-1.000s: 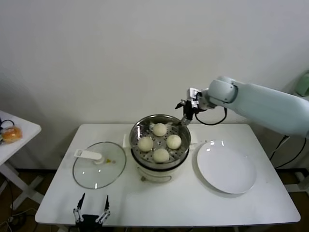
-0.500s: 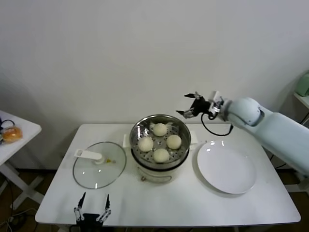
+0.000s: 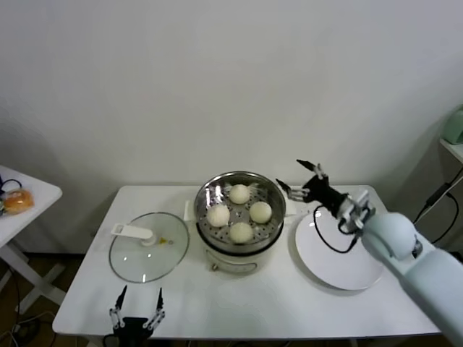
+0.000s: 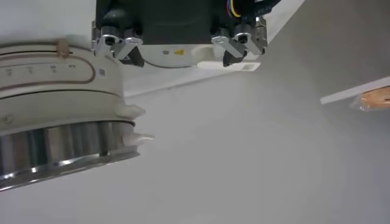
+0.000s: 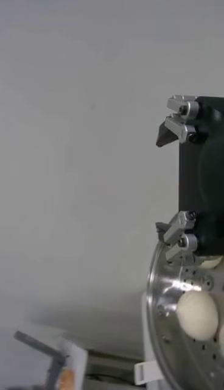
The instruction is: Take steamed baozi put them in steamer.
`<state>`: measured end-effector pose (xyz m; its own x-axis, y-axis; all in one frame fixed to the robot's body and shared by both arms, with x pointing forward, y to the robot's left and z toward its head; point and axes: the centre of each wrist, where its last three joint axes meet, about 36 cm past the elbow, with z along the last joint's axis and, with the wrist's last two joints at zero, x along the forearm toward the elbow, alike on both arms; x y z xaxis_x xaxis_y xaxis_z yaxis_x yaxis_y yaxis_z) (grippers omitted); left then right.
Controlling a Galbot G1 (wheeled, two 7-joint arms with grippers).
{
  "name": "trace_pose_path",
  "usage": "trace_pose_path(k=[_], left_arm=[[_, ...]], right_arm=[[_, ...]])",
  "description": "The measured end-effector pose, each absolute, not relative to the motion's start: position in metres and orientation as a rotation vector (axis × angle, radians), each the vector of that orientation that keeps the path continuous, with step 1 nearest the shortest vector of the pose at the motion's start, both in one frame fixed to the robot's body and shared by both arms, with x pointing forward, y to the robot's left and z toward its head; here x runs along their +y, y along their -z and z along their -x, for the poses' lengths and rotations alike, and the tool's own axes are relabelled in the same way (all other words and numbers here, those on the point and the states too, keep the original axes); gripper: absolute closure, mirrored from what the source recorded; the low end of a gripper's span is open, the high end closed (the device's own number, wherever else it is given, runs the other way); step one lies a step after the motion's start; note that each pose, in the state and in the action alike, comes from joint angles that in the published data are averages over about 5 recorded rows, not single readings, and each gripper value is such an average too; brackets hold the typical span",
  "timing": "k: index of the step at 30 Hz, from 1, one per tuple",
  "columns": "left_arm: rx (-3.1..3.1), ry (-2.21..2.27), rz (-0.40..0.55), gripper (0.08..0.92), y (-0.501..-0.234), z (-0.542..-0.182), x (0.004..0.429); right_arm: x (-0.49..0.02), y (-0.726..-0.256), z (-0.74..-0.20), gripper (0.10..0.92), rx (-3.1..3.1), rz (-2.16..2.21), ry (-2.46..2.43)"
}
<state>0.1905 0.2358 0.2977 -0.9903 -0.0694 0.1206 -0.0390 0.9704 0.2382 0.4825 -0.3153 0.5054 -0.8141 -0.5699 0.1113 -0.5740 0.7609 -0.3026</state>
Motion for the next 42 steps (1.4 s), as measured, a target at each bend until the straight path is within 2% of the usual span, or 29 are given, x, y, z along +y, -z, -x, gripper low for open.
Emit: trace_pose_path(k=[12,21,30,42], left_arm=[[-2.998,0.343,-0.099,0.177,-0.299,-0.192,0.237],[-3.004,0.343,-0.102,0.177,-0.301,-0.193,0.237],[-3.011,0.336,-0.098,0.177,-0.304,-0.193,0.235],[-3.014,0.333,-0.095,0.177,-0.305,-0.194,0.234]], right_arm=[[-0.316,-0.388,-0.364,0.2,-3.121,-0.768,-0.097],[-0.304,-0.326,-0.282,0.2,-3.181,-0.55,0.132],[-0.289,-0.291,-0.224,0.2,-3.185,-0.396,0.256],[-0.278,-0.275,-0.193,0.2,-3.185,-0.309,0.312]])
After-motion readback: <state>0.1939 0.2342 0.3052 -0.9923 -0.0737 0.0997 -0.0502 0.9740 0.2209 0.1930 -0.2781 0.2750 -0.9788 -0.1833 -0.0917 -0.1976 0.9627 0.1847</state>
